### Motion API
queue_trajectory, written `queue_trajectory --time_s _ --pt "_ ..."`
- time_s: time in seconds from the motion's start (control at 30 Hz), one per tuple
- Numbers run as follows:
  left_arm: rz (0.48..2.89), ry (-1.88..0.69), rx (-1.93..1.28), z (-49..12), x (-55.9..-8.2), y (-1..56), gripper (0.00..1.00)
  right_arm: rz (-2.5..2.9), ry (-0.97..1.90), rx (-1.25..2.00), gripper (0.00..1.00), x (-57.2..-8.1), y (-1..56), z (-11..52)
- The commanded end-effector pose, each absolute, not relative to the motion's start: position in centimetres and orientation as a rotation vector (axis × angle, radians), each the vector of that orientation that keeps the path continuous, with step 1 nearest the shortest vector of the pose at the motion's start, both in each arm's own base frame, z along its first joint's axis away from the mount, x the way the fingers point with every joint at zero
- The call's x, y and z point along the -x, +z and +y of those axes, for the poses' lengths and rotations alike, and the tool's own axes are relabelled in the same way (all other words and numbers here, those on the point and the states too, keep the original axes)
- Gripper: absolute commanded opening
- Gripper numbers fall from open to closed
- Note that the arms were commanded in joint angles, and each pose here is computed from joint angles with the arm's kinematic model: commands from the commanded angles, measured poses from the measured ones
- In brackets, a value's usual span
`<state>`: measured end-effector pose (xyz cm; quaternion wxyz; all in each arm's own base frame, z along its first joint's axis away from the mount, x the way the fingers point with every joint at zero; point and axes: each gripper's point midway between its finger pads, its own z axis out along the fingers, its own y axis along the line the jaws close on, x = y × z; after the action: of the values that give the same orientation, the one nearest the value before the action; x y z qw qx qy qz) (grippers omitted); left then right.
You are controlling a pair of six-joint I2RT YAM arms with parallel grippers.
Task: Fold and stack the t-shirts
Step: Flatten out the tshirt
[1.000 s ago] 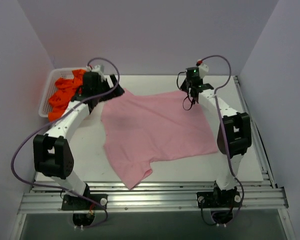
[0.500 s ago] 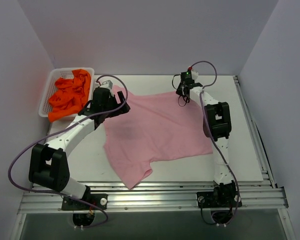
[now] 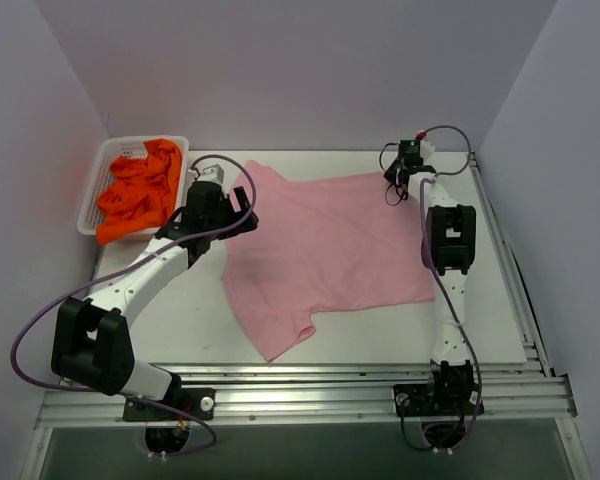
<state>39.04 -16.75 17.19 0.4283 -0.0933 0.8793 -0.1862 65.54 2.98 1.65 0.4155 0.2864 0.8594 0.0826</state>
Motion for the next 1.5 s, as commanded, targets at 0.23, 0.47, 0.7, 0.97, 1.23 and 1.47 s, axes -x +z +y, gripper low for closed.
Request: queue_trajectory --time_s 0.23,0.47,0.7,0.97,1.23,1.47 --pt "2.114 -0.400 0.246 -15.8 -39.8 19.0 0.93 2.223 0.215 -0.745 0.00 -65.6 -1.5 3.0" --pt "2.113 -0.274 0.268 -14.4 -40.9 18.6 0.95 2.193 0.096 -0.867 0.00 -64.8 -1.7 0.4" --pt "2.029 -0.249 0.241 -14.1 -41.6 20.1 0.94 2.181 0.030 -0.988 0.00 -63.3 -2.5 -1.6" --pt "2.094 -0.202 0.234 -14.4 -42.4 19.1 0.94 2.148 -0.008 -1.072 0.00 -62.1 -2.6 -2.2" --pt "1.957 -0.228 0.259 -13.2 -41.1 23.8 0.94 1.792 0.109 -0.853 0.90 -61.3 13.2 -1.3" --pt "1.856 -0.201 0.323 -10.8 -37.8 28.3 0.98 1.752 -0.150 -0.767 1.00 -52.3 24.4 2.3"
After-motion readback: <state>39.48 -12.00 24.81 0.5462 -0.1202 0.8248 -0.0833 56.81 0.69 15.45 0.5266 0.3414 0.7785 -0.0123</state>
